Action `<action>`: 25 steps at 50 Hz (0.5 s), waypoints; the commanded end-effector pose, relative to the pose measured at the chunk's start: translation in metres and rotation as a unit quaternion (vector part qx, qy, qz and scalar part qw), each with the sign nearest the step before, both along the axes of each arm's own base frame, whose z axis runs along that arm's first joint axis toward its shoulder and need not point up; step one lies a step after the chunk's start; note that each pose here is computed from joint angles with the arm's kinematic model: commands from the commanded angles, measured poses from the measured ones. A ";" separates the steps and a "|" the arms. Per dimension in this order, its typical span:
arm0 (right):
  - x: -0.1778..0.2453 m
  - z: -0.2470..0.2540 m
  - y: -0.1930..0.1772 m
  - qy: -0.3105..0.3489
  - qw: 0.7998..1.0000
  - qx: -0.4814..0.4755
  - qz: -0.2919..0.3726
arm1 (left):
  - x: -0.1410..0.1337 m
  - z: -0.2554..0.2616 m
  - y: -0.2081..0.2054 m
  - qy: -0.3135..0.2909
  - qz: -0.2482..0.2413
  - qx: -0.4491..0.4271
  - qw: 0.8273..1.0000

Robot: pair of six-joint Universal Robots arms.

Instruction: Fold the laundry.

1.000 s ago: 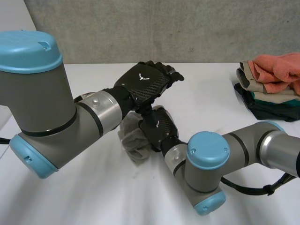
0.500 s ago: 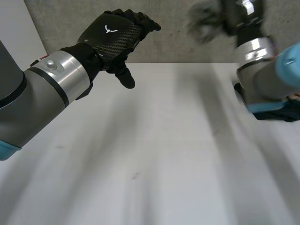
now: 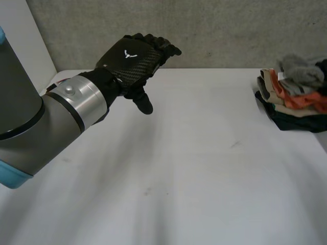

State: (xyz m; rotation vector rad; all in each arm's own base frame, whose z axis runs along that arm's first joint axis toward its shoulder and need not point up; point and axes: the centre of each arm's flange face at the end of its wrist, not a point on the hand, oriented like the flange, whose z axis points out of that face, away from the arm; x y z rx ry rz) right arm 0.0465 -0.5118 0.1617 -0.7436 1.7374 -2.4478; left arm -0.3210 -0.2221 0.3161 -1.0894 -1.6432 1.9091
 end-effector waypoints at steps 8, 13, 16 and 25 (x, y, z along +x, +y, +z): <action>-0.009 0.044 0.024 -0.026 0.997 0.051 -0.055 | -0.001 0.001 0.001 0.001 -0.002 -0.003 1.000; -0.006 0.066 0.040 -0.034 0.995 0.077 -0.061 | -0.002 0.004 0.005 0.004 -0.007 -0.007 1.000; -0.010 0.078 0.052 -0.038 0.992 0.097 -0.071 | -0.006 0.005 0.010 0.005 -0.014 -0.009 1.000; -0.051 0.138 0.086 -0.037 0.976 0.101 -0.188 | -0.007 0.013 0.017 0.012 -0.020 -0.017 1.000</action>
